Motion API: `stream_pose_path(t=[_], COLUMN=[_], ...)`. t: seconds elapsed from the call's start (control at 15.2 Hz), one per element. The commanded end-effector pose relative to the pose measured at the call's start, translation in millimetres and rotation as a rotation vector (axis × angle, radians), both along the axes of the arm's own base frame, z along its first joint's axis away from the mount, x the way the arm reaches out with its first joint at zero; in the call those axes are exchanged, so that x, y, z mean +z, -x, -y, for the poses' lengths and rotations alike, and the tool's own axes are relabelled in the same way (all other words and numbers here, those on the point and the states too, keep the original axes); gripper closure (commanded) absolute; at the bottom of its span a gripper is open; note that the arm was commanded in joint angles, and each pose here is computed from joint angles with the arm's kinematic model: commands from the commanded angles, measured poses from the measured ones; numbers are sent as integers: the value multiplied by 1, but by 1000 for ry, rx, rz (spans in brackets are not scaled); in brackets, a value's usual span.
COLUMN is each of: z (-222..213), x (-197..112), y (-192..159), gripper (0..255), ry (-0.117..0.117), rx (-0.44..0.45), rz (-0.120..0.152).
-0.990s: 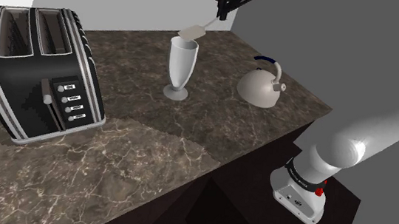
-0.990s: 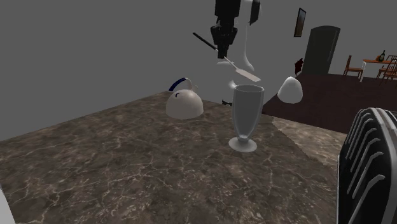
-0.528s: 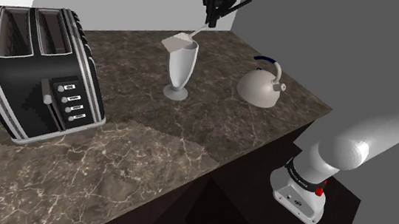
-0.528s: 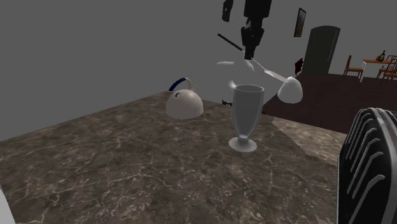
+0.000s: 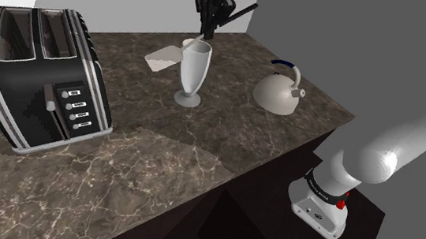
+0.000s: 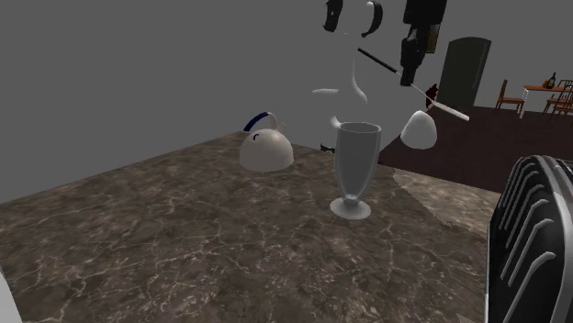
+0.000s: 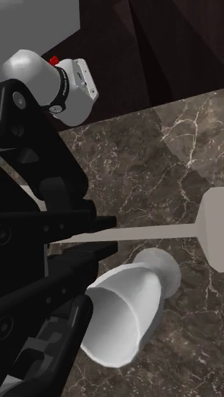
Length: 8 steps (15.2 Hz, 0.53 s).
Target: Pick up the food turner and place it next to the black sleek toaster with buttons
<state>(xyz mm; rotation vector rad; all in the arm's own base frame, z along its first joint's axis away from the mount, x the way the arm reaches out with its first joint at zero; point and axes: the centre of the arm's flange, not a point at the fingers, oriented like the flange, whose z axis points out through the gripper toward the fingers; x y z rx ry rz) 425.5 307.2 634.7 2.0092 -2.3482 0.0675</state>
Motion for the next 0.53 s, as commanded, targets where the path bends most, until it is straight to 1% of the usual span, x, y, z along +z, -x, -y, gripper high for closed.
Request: stream_pose_path(t=[0.0, 0.46], z=[-24, -109], x=[1, 2], y=[12, 49], gripper=[255, 255], ry=[0, 0], rx=[-2, -2], rz=[0, 0])
